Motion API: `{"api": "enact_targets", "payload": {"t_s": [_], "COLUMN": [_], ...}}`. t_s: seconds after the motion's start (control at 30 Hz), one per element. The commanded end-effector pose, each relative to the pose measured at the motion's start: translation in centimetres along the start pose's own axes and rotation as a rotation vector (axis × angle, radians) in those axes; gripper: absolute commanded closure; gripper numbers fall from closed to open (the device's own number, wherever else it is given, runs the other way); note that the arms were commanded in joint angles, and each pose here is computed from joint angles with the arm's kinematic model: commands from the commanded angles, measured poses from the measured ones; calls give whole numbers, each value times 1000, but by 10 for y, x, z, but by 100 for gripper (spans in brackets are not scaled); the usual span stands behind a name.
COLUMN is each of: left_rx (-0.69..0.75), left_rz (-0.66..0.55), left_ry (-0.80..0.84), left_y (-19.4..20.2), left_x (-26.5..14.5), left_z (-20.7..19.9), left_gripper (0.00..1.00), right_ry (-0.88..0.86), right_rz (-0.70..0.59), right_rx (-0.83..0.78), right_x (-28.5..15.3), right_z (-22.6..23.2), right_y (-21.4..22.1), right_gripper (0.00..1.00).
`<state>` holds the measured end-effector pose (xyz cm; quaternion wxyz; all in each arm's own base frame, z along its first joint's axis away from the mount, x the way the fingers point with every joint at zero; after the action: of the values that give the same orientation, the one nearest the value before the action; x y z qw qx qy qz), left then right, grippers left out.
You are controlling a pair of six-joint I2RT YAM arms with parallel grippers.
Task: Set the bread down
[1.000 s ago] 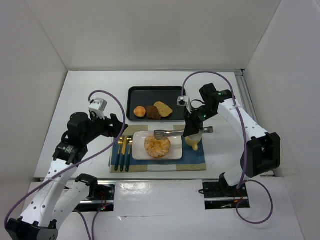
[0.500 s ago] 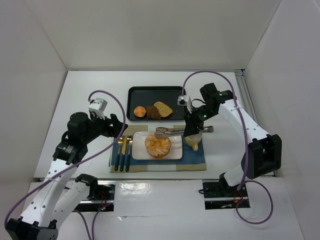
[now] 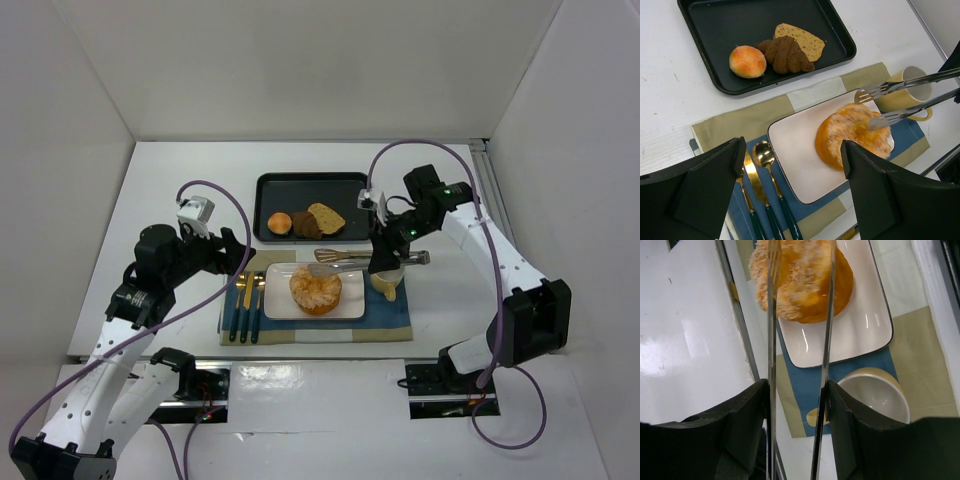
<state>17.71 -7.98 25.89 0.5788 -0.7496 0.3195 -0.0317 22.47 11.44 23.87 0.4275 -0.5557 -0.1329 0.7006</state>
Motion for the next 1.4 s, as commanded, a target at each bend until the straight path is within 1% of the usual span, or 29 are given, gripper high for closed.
{"api": "enact_targets", "payload": {"t_s": [0.0, 0.2, 0.27, 0.33, 0.37, 0.4, 0.43, 0.47, 0.53, 0.57, 0.63, 0.7, 0.77, 0.8, 0.93, 1.03, 1.2, 1.37], "left_rx": [44, 44, 44, 44, 47, 47, 47, 47, 47, 47, 44, 44, 44, 44, 44, 44, 44, 41], "left_rz": [-67, -67, -67, -67, -75, -75, -75, -75, -75, -75, -67, -67, -67, -67, -67, -67, -67, -58], "left_ry": [19, 19, 19, 19, 21, 21, 21, 21, 21, 21, 19, 19, 19, 19, 19, 19, 19, 17], "left_y": [-16, -16, -16, -16, -16, -16, -16, -16, -16, -16, -13, -13, -13, -13, -13, -13, -13, -12], "left_x": [-4, -4, -4, -4, -6, -6, -6, -6, -6, -6, -5, -5, -5, -5, -5, -5, -5, -3], "left_z": [-5, -5, -5, -5, -6, -6, -6, -6, -6, -6, -5, -5, -5, -5, -5, -5, -5, -4], "left_gripper": [5, 5, 5, 5, 5, 5, 5, 5, 5, 5, 5, 5, 5, 5, 5, 5, 5, 5], "right_ry": [47, 113, 160, 247, 325, 334, 401, 431, 564, 598, 739, 847, 945, 960, 1071, 1113, 1139, 1159], "right_rz": [-69, -110, -159, -225, -264, -262, -304, -324, -368, -372, -412, -410, -416, -390, -296, -260, -166, -84], "right_rx": [-70, -64, -77, -97, -95, -71, -85, -46, -20, 15, 83, 189, 254, 294, 403, 460, 562, 626], "right_x": [-11, -25, -34, -50, -62, -63, -75, -79, -96, -97, -113, -115, -120, -114, -98, -88, -73, -64], "right_z": [4, -1, -2, -6, -10, -10, -14, -16, -27, -34, -49, -65, -85, -93, -125, -141, -164, -176], "right_y": [-15, -16, -21, -27, -30, -30, -33, -31, -30, -24, -14, 6, 21, 35, 69, 83, 104, 124], "right_gripper": [42, 42, 42, 42, 42, 42, 42, 42, 42, 42, 42, 42, 42, 42, 42, 42, 42, 42]}}
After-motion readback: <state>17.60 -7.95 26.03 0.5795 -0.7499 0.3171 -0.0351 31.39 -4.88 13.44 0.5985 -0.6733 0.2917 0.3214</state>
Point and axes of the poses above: each gripper's point midway between its finger pads, its own x axis out along the fingers, its own z axis along the line the jaws close on, y = z × x, the point moved 9 cm from there along -x, back along the fingers
